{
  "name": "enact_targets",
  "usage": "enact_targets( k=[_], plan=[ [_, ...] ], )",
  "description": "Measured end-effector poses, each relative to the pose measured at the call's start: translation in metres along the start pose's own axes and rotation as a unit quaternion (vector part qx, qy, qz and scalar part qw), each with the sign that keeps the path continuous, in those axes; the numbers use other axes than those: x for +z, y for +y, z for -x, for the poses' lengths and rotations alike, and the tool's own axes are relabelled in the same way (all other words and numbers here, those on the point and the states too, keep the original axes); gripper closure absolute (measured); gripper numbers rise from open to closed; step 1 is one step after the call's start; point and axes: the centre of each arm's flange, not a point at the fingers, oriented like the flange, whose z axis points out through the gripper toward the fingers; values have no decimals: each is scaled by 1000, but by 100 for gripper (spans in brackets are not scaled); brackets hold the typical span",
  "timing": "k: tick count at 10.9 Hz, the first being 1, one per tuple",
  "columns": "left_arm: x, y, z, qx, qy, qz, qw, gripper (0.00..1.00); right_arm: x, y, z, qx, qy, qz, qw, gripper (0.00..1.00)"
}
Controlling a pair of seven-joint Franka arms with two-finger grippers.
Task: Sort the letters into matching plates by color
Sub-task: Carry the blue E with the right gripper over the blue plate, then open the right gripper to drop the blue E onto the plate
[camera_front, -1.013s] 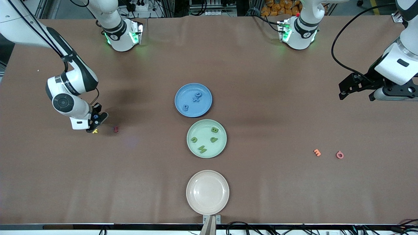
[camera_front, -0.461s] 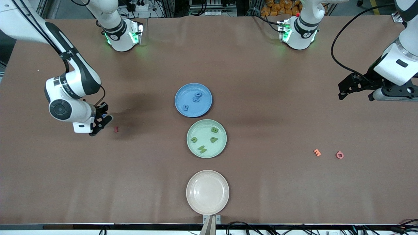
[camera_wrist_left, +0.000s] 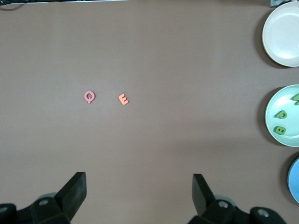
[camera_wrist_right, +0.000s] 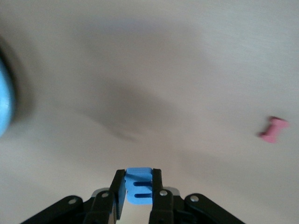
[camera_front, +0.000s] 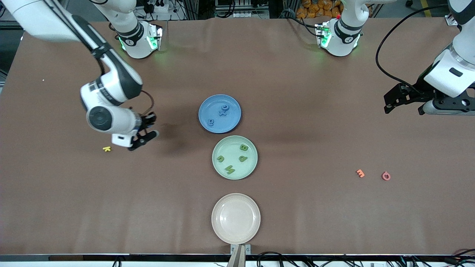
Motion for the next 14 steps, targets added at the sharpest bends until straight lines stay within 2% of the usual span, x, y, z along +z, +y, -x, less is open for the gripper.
enact_targets(
  k=[3,6,8,11,12,14],
  plan=[
    [0,1,0,1,0,0,1000,0,5,-132,-23,75,22,12,997,73],
    [0,2,0,1,0,0,1000,0,17,-224,-24,122,36,-14,992,73],
    [1,1,0,1,-1,0,1000,0,36,-267,-25,156,43,-22,987,73],
    [3,0,0,0,-2,0,1000,0,70,-290,-26,171,31,-19,985,73],
    [3,0,0,0,-2,0,1000,0,73,-283,-29,176,30,-18,984,70],
    [2,0,0,0,-1,0,1000,0,69,-268,-35,189,34,-19,981,44]
  ],
)
